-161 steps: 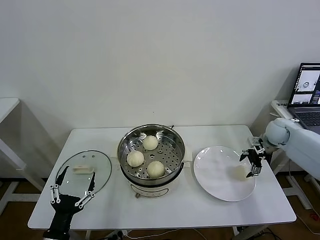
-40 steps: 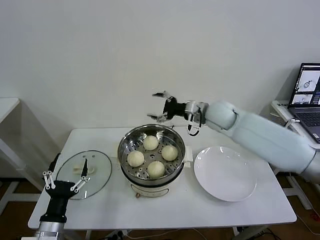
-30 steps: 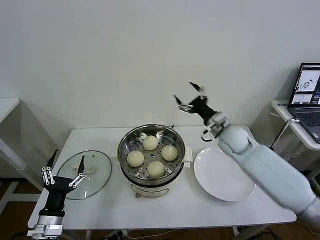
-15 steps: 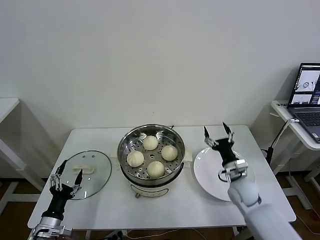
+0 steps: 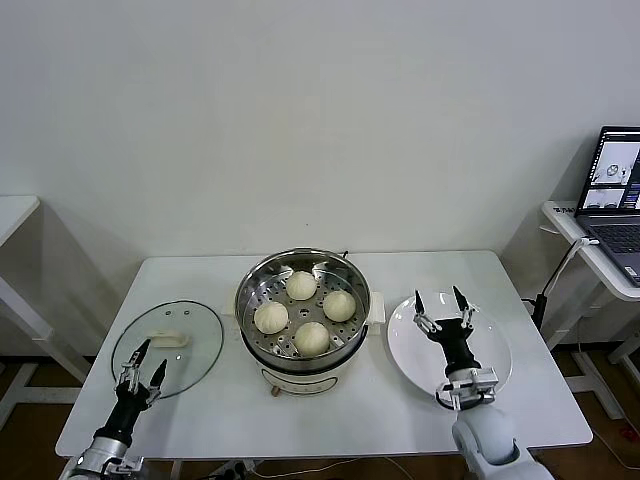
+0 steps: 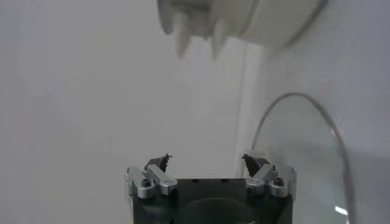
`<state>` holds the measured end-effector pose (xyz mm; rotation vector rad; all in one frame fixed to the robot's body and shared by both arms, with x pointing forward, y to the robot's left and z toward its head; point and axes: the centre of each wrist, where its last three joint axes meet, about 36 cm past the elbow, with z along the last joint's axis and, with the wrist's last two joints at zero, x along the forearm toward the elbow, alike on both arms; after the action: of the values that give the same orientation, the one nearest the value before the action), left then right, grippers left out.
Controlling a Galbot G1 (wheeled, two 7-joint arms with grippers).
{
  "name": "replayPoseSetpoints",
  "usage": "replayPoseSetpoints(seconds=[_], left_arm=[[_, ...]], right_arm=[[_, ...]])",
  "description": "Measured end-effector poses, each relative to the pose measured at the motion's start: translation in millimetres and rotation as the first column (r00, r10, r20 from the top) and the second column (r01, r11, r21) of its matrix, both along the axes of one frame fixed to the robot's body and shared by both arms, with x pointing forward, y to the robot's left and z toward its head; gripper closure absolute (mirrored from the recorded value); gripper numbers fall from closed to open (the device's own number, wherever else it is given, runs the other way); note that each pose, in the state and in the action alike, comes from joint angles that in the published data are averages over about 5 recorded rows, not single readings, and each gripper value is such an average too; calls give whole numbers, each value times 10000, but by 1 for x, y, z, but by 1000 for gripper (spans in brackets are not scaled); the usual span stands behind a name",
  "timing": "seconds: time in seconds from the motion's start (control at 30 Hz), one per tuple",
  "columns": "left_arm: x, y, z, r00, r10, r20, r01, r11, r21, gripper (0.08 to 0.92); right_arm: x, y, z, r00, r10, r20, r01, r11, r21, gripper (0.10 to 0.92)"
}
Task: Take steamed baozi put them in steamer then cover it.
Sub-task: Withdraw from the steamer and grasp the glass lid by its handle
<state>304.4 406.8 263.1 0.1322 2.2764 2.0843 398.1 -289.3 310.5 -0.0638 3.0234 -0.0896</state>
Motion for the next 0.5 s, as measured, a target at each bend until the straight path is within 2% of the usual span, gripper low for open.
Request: replayPoseSetpoints(seconds=[0.5], left_arm=[[37,8,-11,9996,274,-56,-271,9985,482,177]], right_arm=[[-19,7,-18,9995,-134,-276,134,9999,-27,200]])
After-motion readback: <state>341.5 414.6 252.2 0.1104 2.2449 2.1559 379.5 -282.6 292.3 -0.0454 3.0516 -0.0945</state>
